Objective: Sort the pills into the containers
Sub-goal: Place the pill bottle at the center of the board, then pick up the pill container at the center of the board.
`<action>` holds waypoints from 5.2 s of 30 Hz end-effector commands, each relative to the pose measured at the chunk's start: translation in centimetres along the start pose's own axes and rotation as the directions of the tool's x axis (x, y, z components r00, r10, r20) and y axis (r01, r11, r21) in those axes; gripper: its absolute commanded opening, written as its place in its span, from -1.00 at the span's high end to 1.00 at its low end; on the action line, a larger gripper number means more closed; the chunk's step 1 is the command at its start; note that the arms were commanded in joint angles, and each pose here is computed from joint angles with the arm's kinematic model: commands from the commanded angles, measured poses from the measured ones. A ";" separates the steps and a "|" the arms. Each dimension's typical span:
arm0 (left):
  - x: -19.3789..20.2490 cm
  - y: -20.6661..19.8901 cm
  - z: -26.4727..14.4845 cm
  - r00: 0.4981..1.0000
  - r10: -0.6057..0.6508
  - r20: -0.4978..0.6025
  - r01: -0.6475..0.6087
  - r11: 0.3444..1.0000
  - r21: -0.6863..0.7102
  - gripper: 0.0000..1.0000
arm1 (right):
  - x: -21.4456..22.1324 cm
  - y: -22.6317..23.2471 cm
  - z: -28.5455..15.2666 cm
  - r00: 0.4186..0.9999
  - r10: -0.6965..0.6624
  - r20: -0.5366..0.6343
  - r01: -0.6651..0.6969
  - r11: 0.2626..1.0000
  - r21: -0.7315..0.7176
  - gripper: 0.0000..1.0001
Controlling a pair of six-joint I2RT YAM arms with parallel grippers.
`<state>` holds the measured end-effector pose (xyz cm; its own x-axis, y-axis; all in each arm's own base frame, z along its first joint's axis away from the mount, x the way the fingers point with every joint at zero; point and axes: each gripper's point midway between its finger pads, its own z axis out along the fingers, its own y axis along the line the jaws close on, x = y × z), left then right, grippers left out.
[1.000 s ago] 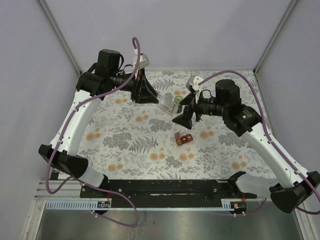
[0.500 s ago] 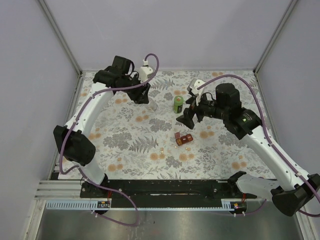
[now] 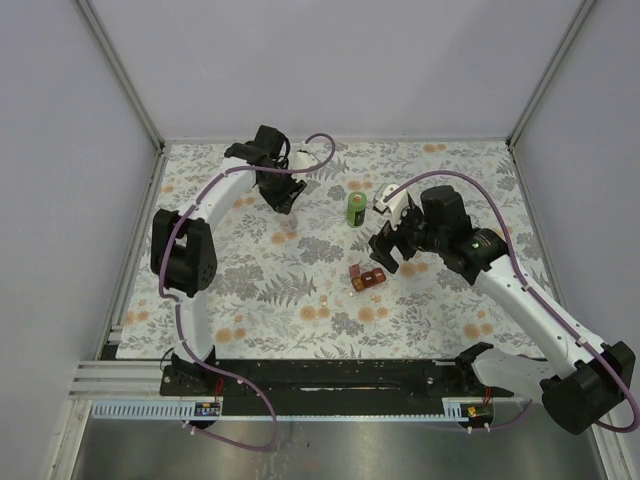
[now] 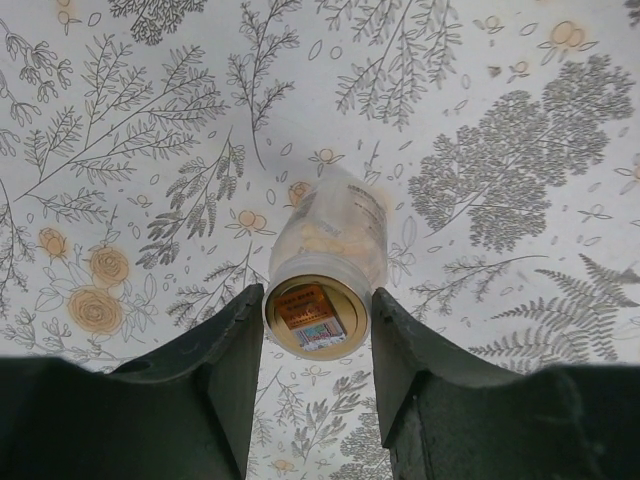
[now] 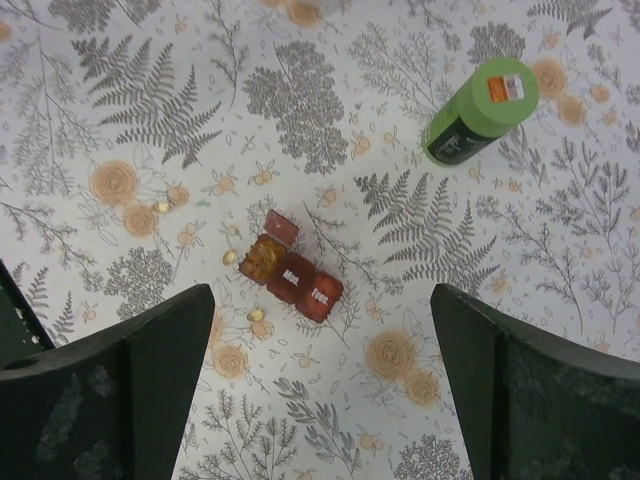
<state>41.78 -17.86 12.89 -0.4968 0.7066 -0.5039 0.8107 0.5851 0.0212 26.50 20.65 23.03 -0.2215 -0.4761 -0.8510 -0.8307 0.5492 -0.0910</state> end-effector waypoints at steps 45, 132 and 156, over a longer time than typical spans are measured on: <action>-2.6 4.3 -0.2 0.998 0.054 0.036 -0.047 0.983 -0.177 -0.72 | 6.2 0.3 0.8 0.974 -0.139 -0.178 0.129 0.989 -0.066 -0.99; -5.2 2.1 -11.4 0.954 0.035 0.296 0.029 0.977 -0.211 -0.98 | 18.0 0.3 10.1 0.726 -0.655 -0.209 0.395 0.647 -0.652 -0.55; -5.0 1.9 -11.2 0.956 0.035 0.291 0.027 0.978 -0.205 -0.98 | 19.1 0.4 10.7 0.678 -0.696 -0.236 0.437 0.640 -0.632 -0.43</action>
<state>41.89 -15.18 24.30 -0.3853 0.6017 -0.6997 0.7146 0.6743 0.1863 27.30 18.90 1.29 0.2929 -0.8691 -0.3986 -0.9550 -0.2864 -0.0773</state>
